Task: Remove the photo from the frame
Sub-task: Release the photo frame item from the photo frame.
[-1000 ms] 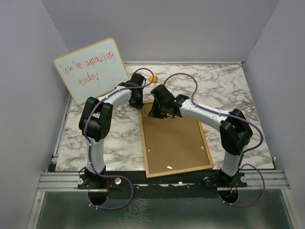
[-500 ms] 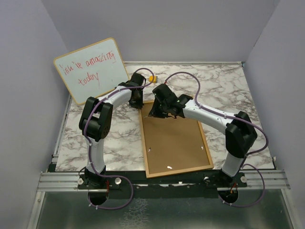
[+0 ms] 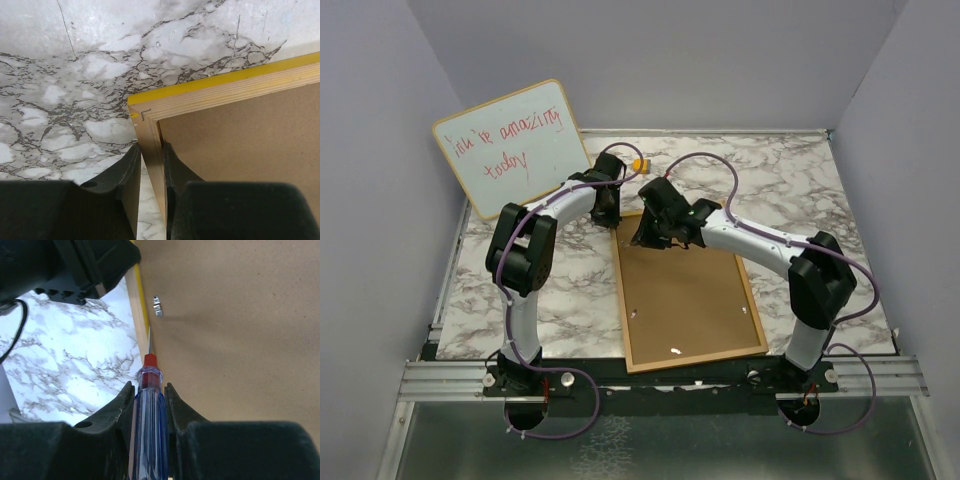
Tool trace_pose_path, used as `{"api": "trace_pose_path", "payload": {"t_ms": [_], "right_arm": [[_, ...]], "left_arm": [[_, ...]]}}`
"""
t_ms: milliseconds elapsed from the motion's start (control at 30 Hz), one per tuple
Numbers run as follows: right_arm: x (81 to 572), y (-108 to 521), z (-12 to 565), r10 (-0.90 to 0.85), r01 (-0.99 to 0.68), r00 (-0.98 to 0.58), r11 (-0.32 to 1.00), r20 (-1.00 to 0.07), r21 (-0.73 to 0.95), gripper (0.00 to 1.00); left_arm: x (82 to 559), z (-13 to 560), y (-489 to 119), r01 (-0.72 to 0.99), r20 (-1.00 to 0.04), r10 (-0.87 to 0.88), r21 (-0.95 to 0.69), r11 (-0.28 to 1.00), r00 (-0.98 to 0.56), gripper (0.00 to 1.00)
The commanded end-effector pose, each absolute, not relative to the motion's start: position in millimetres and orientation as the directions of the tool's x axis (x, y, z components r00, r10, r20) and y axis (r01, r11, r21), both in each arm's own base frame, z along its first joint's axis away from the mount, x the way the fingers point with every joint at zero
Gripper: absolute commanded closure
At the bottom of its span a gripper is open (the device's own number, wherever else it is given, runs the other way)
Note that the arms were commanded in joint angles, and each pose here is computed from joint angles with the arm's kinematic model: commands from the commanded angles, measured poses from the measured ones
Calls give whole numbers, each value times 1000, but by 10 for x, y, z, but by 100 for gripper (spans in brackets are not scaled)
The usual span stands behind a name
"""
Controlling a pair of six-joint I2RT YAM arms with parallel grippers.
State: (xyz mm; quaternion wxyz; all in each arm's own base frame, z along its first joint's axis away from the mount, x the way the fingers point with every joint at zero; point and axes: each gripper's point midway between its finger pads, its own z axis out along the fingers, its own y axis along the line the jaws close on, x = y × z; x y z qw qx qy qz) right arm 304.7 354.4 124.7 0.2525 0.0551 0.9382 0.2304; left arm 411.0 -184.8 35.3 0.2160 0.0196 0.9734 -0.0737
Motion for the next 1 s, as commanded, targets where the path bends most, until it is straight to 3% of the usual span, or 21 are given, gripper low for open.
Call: {"api": "trace_pose_path", "payload": {"t_ms": [0, 600, 967], "right_arm": [[3085, 3543, 1146, 228, 18, -866, 904, -446, 427, 100], [3122, 3387, 1004, 220, 62, -861, 940, -459, 335, 100], [3013, 3522, 1218, 139, -65, -878, 913, -458, 403, 100]], "left_arm": [[4044, 275, -1820, 102, -384, 47, -125, 987, -922, 100], [4033, 269, -1841, 108, -378, 50, -135, 985, -925, 100], [4032, 261, -1831, 106, -377, 50, -130, 986, -925, 100]]}}
